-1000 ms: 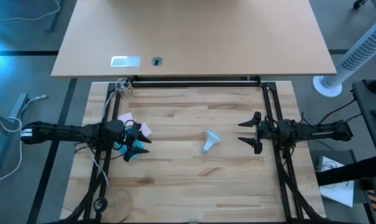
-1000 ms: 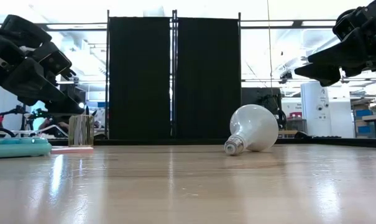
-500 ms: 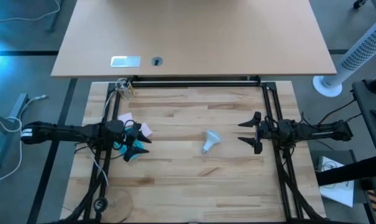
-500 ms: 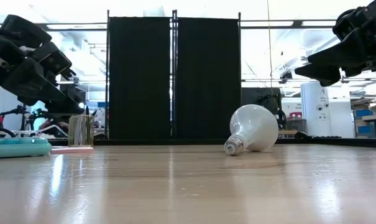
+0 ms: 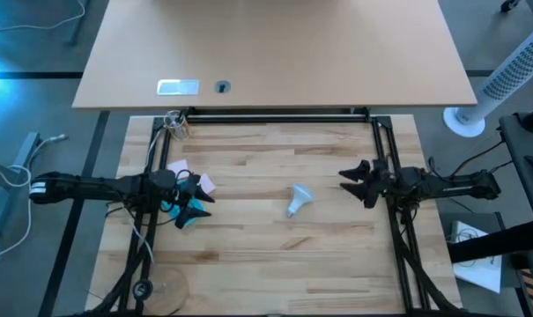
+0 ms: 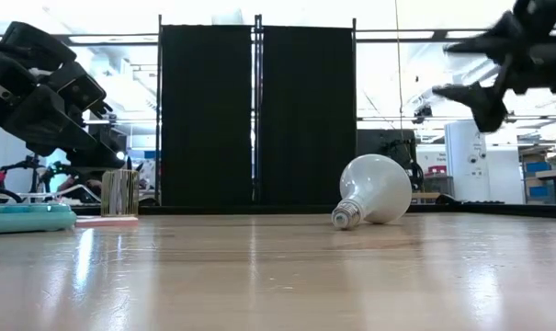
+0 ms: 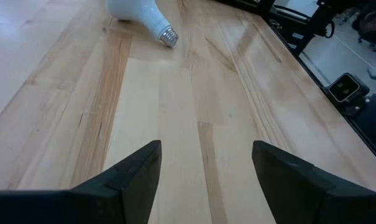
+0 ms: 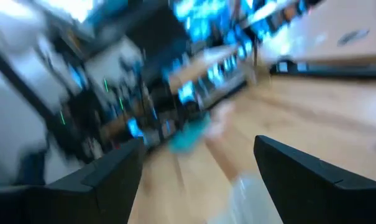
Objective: Screw lightbulb
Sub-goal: Insert the lightbulb into the lamp
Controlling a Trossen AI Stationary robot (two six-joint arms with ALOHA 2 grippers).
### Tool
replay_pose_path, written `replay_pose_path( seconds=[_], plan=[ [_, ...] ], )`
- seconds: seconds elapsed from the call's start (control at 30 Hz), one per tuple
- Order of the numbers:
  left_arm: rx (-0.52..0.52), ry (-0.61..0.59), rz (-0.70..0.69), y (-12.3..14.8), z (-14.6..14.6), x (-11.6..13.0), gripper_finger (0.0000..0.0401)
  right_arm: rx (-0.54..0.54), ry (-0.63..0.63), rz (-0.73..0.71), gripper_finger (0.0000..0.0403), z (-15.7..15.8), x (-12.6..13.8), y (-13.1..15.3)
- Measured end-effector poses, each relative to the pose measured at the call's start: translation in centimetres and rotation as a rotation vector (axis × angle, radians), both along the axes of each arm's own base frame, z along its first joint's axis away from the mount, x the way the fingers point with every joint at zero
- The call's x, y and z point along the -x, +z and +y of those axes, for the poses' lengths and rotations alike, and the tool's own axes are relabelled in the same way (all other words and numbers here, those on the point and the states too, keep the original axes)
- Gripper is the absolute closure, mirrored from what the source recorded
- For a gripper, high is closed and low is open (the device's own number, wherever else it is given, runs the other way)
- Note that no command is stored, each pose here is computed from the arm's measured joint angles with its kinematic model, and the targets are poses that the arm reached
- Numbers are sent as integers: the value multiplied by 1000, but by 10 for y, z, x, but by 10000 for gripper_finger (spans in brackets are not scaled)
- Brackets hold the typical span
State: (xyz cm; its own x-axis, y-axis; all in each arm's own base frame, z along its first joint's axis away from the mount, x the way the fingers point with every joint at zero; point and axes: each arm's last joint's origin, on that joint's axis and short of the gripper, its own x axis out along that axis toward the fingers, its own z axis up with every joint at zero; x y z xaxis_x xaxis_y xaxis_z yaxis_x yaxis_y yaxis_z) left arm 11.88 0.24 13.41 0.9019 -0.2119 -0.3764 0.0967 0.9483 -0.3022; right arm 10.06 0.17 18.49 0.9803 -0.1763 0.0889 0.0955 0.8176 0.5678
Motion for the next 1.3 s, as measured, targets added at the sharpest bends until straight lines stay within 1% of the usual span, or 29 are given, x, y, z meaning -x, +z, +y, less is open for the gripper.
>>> replay_pose_path(
  seconds=[0.07,0.17,0.23,0.33,0.4,0.53,0.77,0.87,1.03,1.1,1.13,1.2,1.3],
  plan=[
    [0,0,-1,0,0,0,158,-41,-39,-117,104,-1,1,11],
    [0,0,0,0,0,0,158,-58,-108,-297,97,-4,7,28],
    [0,0,0,0,0,0,158,-67,-135,-360,92,-5,8,33],
    [0,0,0,0,0,0,158,-92,-140,-405,92,-5,7,37],
    [0,0,0,0,0,0,158,-119,-131,-371,92,-4,2,34],
    [0,0,0,0,0,0,158,-152,-102,-239,92,0,-14,21],
    [0,0,0,0,0,0,158,-151,-64,-20,93,9,-39,-3],
    [0,0,0,0,0,0,158,-135,-56,57,92,13,-50,-6],
    [0,0,0,0,0,0,158,-64,-64,190,92,18,-73,-8],
    [0,0,-1,0,0,0,158,8,-55,237,95,20,-84,-6],
    [0,0,-1,0,0,0,158,41,-31,251,97,22,-90,-4],
    [0,0,0,0,0,0,158,102,19,261,101,25,-104,4],
    [0,0,0,0,0,0,158,206,58,283,108,30,-126,19]
  ],
)
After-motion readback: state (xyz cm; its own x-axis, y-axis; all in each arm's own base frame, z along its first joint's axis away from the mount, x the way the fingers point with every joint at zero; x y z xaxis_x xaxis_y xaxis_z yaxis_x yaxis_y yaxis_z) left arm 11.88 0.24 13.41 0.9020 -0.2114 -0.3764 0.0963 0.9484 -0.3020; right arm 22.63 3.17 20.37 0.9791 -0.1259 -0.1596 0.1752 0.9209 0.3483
